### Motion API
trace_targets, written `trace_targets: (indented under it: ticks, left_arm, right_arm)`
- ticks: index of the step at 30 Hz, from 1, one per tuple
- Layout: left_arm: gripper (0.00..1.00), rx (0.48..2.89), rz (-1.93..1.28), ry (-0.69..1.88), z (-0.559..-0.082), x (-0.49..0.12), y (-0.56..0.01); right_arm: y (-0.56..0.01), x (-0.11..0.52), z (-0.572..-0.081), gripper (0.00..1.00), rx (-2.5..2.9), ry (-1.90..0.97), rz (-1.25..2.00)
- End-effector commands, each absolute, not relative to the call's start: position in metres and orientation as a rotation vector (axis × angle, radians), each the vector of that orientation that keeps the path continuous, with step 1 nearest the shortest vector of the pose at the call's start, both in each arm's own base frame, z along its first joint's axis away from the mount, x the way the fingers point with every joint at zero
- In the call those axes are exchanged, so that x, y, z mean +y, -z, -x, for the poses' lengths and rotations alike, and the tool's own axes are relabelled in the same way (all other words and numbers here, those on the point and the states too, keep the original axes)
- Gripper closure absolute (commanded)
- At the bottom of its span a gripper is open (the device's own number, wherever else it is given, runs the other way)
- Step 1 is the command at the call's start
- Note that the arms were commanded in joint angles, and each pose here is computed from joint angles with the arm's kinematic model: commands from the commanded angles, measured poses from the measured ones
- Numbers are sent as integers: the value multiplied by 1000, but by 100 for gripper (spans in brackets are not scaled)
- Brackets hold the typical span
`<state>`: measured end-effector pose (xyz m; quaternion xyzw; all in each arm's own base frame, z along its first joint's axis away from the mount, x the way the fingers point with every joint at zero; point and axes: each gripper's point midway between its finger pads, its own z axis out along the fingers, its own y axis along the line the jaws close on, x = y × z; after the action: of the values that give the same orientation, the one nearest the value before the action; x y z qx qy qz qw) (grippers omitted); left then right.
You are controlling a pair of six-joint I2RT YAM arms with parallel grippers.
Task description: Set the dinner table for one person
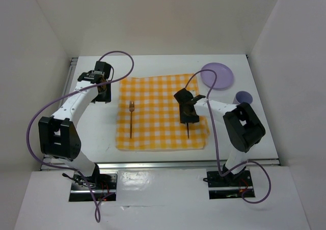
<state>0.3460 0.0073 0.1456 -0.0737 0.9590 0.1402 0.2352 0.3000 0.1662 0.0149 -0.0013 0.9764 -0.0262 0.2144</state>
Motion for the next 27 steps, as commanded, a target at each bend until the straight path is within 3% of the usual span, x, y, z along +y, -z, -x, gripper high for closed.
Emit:
trace_targets:
  ticks: [1,3,10,14,19,27]
  left_arm:
    - [41,2593,203,-372,-346,10,-157]
    - [41,2593,203,-372,-346,10,-157]
    - [41,2593,203,-372,-346,10,-157]
    - [41,2590,205,-383,-346,11,-158]
    - [41,2589,208,-402,-346,16,-158]
    - [41,2610,216,-413,-346,19,-153]
  right_arm:
    - [-27,170,-308,42,2687,89,-5]
    - [-47,171,-312,37,2656,72,-26]
    - [-149,182,-359,37,2416,20,22]
    - [-182,136,-422,41,2339,51,-79]
    - [-166,83,-476,44,2357,100,-148]
    - [-85,41,-543,44,2456,232,-194]
